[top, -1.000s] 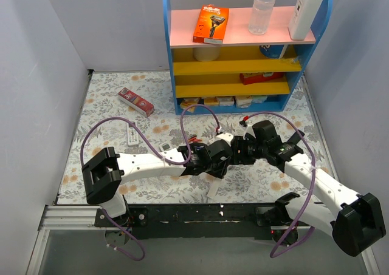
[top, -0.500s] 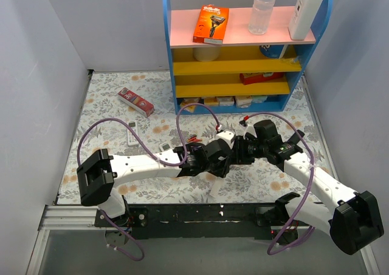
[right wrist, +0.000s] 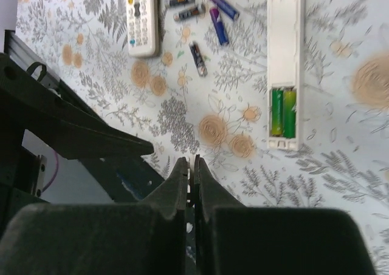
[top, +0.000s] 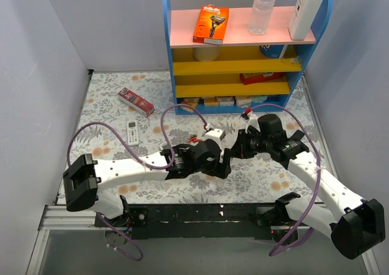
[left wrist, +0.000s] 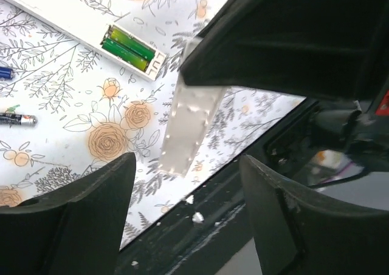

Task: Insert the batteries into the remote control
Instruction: Pick up the battery cover at the center of the board.

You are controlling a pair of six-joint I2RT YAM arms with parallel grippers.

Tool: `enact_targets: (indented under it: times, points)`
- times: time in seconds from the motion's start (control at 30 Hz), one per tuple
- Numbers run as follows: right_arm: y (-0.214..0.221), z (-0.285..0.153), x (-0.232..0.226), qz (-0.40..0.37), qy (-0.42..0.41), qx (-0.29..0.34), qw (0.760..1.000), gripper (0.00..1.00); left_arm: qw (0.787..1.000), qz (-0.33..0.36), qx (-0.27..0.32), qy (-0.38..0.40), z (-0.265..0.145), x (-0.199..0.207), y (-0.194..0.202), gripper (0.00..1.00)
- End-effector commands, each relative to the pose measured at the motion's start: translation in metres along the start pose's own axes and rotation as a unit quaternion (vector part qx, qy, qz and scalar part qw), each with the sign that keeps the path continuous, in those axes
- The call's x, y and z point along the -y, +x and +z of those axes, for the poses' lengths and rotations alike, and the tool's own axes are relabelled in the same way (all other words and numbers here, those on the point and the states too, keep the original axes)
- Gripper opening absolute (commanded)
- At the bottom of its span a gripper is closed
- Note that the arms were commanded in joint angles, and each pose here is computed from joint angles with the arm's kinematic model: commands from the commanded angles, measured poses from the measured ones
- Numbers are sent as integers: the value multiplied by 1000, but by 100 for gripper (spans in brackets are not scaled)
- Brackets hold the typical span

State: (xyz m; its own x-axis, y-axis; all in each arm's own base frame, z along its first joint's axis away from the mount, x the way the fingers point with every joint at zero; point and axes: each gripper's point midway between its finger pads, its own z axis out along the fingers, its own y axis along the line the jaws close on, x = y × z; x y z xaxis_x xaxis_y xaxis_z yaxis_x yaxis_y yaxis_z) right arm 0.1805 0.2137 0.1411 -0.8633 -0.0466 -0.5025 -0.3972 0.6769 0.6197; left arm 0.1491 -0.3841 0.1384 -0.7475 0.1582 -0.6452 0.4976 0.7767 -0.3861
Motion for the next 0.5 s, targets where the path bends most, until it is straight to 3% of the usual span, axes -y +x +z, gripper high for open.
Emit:
enact_targets:
  times: [0.0,0.23,0.3,0.47]
  points:
    - [-55,-30,-15,-121,25,94,988,1,991,-101,65,54,-31,3,-41,72]
    - [-107,-74,-35,-272,59,206,938,1,943,-276,124,138,-69,-8,-91,96]
    - [-114,-80,-40,-316,59,223,920,1,923,-330,133,147,-75,-13,-104,98]
    - [-120,-91,-57,-444,49,252,858,1,887,-422,92,162,-71,-11,-115,98]
